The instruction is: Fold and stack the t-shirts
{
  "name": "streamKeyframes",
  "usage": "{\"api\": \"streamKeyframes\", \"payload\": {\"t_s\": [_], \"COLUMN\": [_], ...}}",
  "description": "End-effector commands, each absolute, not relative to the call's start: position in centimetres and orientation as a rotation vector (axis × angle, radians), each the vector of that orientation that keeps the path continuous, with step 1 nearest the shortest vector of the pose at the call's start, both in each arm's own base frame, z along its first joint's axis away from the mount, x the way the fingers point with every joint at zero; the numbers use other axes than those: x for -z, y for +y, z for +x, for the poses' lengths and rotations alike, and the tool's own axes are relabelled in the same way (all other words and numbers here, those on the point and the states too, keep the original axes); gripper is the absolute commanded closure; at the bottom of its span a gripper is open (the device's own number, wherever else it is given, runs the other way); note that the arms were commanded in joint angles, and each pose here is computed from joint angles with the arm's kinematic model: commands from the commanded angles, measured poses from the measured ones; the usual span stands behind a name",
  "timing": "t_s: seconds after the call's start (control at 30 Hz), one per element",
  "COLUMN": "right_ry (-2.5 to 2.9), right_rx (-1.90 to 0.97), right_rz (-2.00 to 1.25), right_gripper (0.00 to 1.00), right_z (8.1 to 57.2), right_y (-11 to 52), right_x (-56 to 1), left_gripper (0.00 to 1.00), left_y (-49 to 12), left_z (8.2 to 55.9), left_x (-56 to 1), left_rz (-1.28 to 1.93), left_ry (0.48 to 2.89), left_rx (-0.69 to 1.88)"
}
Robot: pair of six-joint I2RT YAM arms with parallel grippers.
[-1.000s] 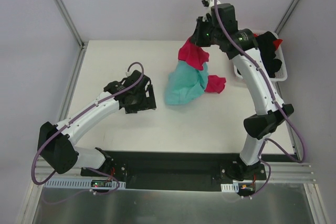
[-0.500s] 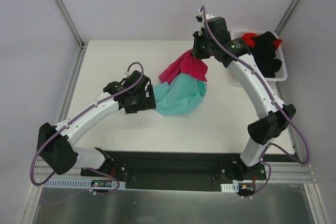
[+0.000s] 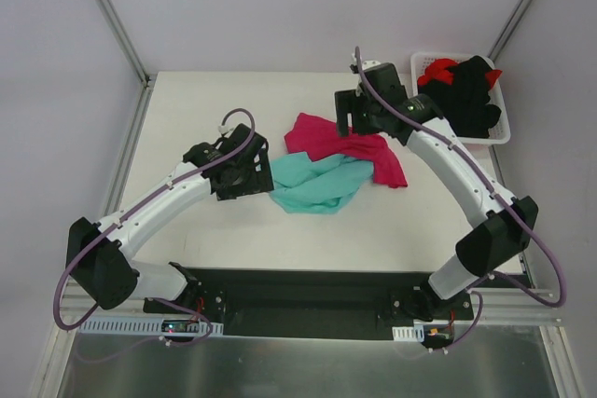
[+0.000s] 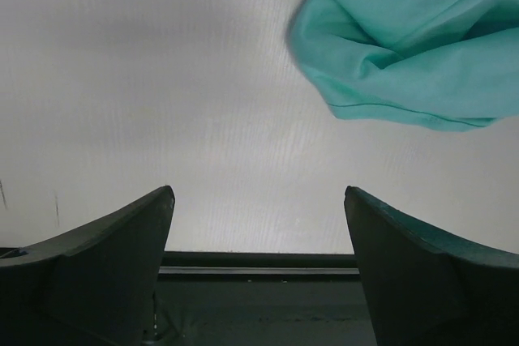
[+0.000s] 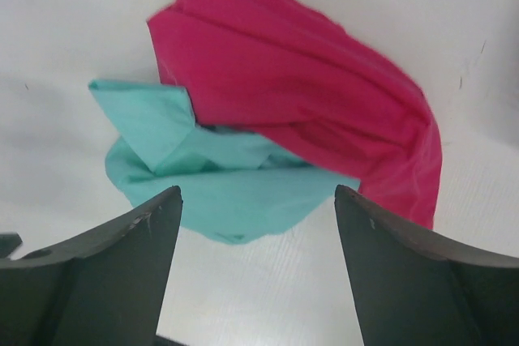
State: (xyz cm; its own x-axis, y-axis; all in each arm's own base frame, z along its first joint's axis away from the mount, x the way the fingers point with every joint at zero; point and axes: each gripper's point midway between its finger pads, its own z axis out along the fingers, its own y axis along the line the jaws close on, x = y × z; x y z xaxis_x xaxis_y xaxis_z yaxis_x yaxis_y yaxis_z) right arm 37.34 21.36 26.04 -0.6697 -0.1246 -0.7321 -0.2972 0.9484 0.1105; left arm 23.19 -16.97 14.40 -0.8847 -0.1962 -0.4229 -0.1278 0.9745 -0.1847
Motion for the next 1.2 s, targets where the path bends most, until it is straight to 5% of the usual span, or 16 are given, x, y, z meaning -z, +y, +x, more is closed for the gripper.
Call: {"api": "streamKeyframes", "payload": {"t_s": [0.0, 0.3, 0.73, 1.17], "right_ry": [2.342, 2.511, 2.604, 2.661], "right_rx": [-0.304, -0.289, -0.241, -0.241], "right_rz": [-0.247, -0.348, -0.415, -0.433], "right_gripper": [0.23, 0.37, 0.39, 0.56], "right_z": [34.2, 30.7, 32.2, 33.2], "right_y": [20.6, 23.2, 25.0, 26.3], "right_x": [-24.0, -16.3, -9.8, -6.9], "left_gripper": [0.14, 0.14, 0.14, 0.13], "left_y": [-16.2, -12.5, -12.1, -12.2], "left_z": [23.5, 25.0, 24.5, 24.7], "left_x": [-15.3, -15.0, -15.3, -15.7], "left_rz": [-0.226, -0.361, -0.358, -0.343], "left_ry": [2.649, 2.671, 2.668, 2.67], "left_rx": [0.165, 0.155, 0.176, 0.175]}}
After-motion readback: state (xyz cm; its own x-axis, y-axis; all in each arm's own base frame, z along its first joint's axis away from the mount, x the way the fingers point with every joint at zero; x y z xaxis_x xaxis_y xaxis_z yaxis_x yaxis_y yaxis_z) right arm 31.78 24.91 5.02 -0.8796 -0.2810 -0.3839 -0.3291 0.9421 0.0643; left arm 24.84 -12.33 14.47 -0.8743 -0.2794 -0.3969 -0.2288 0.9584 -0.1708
